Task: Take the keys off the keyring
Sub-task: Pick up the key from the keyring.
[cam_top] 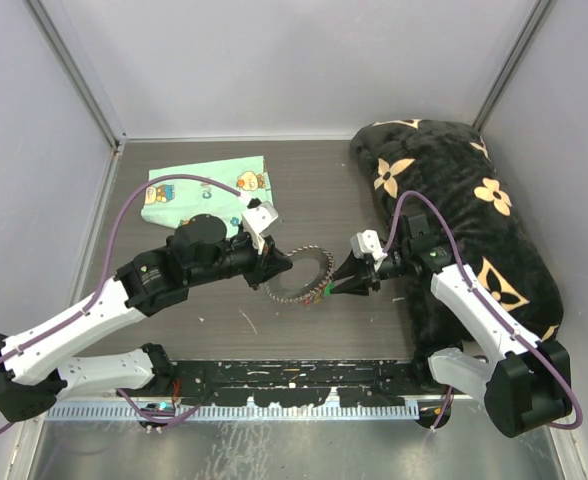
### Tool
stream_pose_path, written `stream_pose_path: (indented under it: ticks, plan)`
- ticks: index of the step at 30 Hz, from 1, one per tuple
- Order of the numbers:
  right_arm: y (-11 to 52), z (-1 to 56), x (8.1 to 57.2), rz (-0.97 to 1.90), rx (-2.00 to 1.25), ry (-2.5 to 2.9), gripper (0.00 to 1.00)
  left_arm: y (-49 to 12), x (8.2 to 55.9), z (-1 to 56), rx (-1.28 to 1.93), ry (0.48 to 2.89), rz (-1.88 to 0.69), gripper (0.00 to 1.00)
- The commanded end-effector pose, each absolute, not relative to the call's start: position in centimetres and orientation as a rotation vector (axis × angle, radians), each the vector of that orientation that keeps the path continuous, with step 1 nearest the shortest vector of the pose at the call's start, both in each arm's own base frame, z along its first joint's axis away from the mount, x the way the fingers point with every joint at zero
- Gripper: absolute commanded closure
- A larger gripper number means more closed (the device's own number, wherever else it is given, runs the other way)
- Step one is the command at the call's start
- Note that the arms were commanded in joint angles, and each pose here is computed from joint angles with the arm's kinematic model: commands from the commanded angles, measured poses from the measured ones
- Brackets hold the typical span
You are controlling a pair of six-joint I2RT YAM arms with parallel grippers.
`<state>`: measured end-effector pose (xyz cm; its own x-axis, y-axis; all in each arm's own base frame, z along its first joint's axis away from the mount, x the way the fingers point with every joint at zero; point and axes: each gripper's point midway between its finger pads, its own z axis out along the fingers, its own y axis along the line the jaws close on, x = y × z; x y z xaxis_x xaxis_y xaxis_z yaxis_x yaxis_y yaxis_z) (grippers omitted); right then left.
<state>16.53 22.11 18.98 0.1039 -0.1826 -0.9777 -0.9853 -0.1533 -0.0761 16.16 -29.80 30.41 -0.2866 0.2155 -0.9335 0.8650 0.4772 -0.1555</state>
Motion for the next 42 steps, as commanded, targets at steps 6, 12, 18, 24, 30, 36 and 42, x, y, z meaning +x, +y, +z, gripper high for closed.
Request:
stream_pose_path:
  ticks: [6, 12, 18, 24, 30, 36, 42]
  plan:
    - [22.1, 20.8, 17.7, 1.083, -1.491, 1.203, 0.73, -29.5, 16.9, 34.2, 0.747, 1.675, -0.916, 1.00]
    - [21.9, 20.6, 19.0, 1.020, -1.462, 1.274, 0.80, -28.9, 16.7, 34.0, 0.719, 1.683, -0.921, 1.00]
    - [21.9, 20.6, 18.8, 1.034, -1.459, 1.267, 0.85, -28.8, 16.6, 33.4, 0.706, 1.707, -0.925, 1.00]
    - [22.1, 20.5, 17.8, 1.094, -1.470, 1.227, 0.73, -28.6, 17.2, 33.3, 0.635, 1.753, -0.916, 1.00]
    - [22.1, 20.7, 17.6, 1.098, -1.472, 1.218, 0.65, -28.5, 17.6, 32.7, 0.561, 1.816, -0.915, 1.00]
    - [22.1, 20.2, 18.0, 1.094, -1.466, 1.245, 0.56, -29.0, 17.0, 33.0, 0.537, 1.818, -0.983, 1.00]
    - [22.0, 19.8, 19.5, 1.035, -1.419, 1.322, 0.51, -29.2, 16.6, 32.7, 0.541, 1.824, -1.011, 1.00]
